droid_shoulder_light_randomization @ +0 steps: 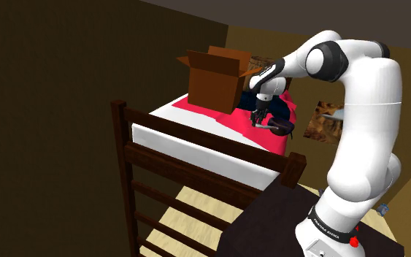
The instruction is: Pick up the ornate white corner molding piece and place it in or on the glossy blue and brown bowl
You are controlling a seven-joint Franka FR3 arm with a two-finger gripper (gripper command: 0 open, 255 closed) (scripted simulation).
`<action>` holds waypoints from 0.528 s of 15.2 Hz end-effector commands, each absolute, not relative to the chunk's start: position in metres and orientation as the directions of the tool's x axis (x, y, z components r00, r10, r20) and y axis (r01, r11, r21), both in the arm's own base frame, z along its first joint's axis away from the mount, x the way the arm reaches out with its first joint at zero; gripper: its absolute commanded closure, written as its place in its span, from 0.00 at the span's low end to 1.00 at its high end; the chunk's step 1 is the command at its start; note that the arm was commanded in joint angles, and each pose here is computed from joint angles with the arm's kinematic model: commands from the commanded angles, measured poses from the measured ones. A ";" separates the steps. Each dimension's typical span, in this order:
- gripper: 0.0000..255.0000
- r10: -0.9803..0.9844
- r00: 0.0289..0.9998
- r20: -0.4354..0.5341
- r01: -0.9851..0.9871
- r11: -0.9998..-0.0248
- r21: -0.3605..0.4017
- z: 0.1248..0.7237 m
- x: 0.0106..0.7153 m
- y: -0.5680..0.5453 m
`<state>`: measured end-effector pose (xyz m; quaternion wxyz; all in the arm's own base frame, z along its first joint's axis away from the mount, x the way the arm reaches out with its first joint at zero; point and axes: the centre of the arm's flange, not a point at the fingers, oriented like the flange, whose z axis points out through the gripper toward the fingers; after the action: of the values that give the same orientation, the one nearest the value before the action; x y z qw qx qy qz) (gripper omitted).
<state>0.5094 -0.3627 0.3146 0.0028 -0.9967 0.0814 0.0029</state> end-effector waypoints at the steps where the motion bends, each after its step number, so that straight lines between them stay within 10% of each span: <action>1: 1.00 -0.162 0.987 -0.006 -0.162 -0.987 -0.005 0.325 0.510 -0.363; 8: 1.00 -0.162 0.987 -0.006 -0.162 -0.987 -0.005 0.362 0.510 -0.363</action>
<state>0.5100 -0.3643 0.3561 0.0029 -0.9967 0.0813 0.0028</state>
